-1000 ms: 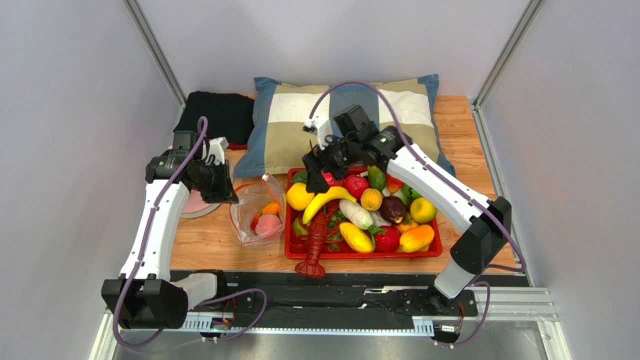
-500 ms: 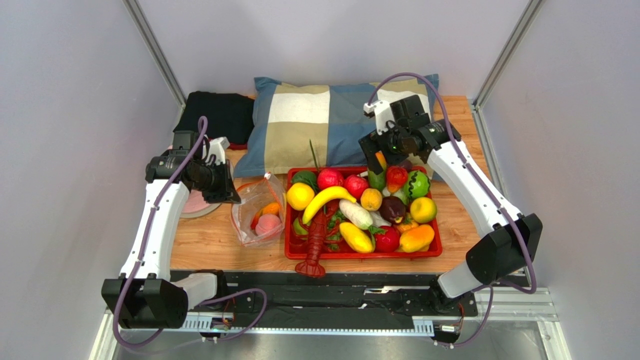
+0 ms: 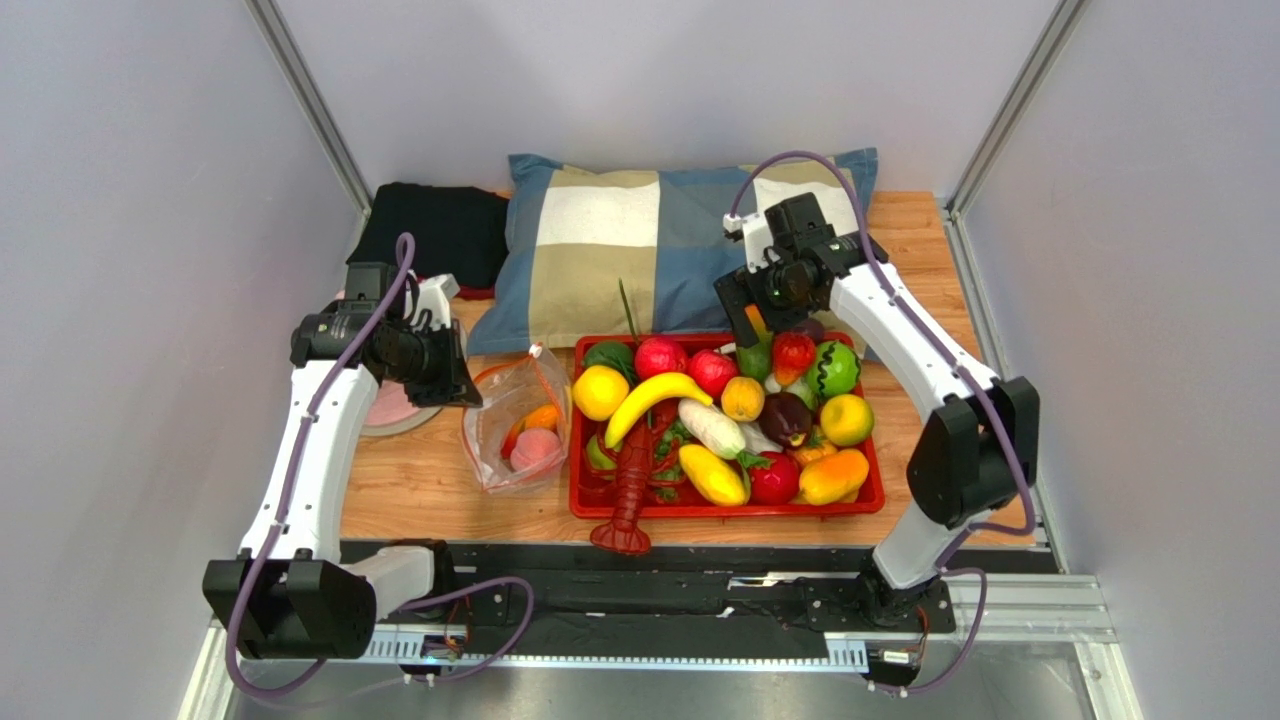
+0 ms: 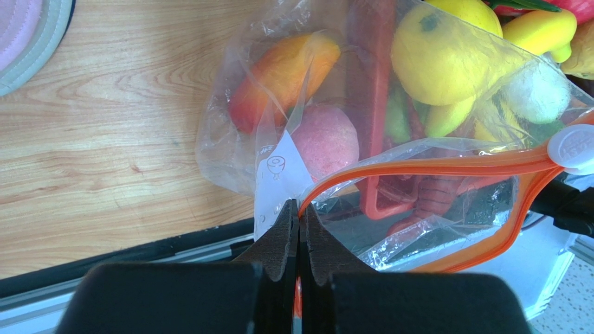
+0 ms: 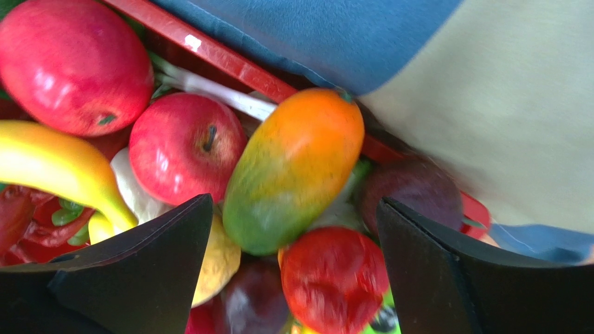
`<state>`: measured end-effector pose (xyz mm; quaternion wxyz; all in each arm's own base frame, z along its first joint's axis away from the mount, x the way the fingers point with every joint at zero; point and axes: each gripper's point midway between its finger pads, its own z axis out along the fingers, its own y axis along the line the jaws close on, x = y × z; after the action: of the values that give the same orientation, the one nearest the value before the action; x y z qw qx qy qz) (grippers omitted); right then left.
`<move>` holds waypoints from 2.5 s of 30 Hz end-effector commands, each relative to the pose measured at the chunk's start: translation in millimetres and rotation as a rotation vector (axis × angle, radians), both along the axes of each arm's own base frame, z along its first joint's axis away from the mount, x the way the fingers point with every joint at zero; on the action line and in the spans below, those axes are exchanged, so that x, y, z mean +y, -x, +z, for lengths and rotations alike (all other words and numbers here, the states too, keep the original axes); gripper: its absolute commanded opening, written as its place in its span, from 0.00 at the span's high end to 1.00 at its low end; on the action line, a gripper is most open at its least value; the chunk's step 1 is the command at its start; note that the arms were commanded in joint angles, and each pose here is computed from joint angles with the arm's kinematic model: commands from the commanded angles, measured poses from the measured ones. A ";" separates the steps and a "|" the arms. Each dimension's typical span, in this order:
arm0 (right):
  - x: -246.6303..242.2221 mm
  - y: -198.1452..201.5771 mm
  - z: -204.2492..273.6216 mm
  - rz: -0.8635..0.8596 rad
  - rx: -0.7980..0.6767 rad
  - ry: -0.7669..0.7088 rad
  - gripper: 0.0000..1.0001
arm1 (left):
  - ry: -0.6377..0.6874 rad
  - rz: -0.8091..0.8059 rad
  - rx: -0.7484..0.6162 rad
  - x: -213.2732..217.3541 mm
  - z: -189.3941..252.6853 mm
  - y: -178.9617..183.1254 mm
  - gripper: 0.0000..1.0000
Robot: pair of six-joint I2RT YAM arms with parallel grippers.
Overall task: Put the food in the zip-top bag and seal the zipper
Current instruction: Pick up the fake fruit from the bin.
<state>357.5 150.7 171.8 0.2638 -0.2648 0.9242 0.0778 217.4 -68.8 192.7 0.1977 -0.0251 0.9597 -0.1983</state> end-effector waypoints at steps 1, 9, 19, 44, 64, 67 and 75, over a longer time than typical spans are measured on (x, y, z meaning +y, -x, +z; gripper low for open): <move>15.4 -19.7 1.4 -0.037 -0.001 -0.069 0.10 | 0.007 0.002 -0.040 -1.5 6.8 1.1 1.00; 25.7 -26.6 -8.1 -0.060 0.047 -0.102 0.21 | -0.004 0.005 -0.047 0.3 8.0 0.7 1.00; 36.4 -17.7 14.1 -0.068 0.047 -0.189 0.66 | 0.002 -0.001 -0.025 -0.8 5.7 -2.2 1.00; 63.3 -2.3 30.8 -0.034 0.088 -0.309 0.74 | 0.001 -0.007 -0.021 -0.8 5.4 -1.9 1.00; 115.1 39.1 139.6 0.203 -0.204 -0.480 0.53 | 0.026 -0.019 -0.005 -5.2 6.6 -3.0 1.00; 98.5 27.5 101.2 0.100 -0.148 -0.351 0.19 | 0.021 -0.019 -0.007 -4.4 6.4 -2.7 1.00; 86.0 20.7 64.1 0.349 -0.221 -0.199 0.03 | 0.018 -0.022 -0.017 -4.0 5.6 -0.2 1.00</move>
<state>336.7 247.4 237.4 0.3403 -0.2988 0.8638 0.2207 216.5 -70.1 188.7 0.1853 -0.0248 0.9613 -0.2021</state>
